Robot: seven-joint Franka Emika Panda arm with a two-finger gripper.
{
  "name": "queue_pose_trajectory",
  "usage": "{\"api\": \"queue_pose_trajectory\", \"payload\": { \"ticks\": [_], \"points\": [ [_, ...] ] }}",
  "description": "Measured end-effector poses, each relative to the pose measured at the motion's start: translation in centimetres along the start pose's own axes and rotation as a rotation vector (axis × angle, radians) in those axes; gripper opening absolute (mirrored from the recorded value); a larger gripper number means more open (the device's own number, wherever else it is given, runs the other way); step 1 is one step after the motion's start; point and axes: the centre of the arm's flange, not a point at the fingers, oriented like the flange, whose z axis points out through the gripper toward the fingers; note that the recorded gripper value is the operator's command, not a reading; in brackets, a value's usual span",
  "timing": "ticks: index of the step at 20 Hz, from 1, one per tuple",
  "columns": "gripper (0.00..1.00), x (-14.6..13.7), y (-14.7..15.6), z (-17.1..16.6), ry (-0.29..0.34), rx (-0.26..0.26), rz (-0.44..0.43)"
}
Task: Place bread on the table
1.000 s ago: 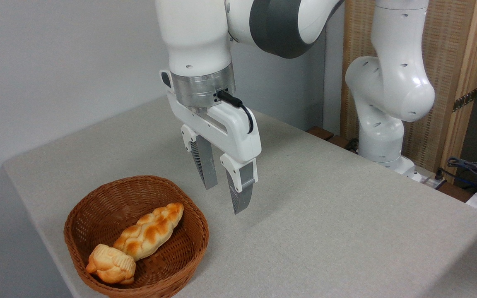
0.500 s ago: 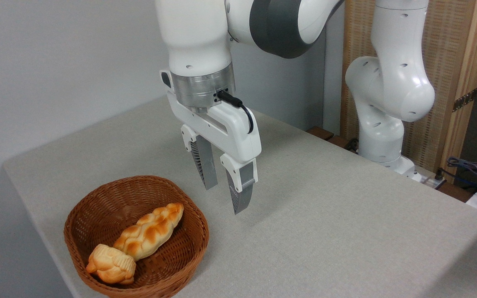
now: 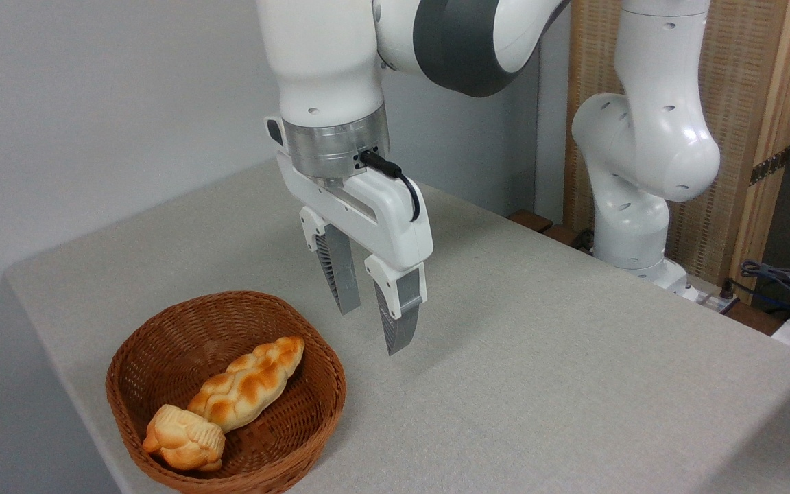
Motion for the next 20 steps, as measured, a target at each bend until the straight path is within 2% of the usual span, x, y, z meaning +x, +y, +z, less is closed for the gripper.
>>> {"api": "queue_pose_trajectory", "payload": {
  "ticks": [5,9,14,20],
  "points": [
    [1.0,0.2,-0.1,0.0,0.006,0.007,0.001],
    [1.0,2.3,-0.2,-0.8,0.081,0.101,0.028],
    [1.0,7.3,0.2,-0.7,0.203,0.261,0.094],
    [1.0,10.8,-0.6,3.3,0.226,0.34,0.172]
  ]
}}
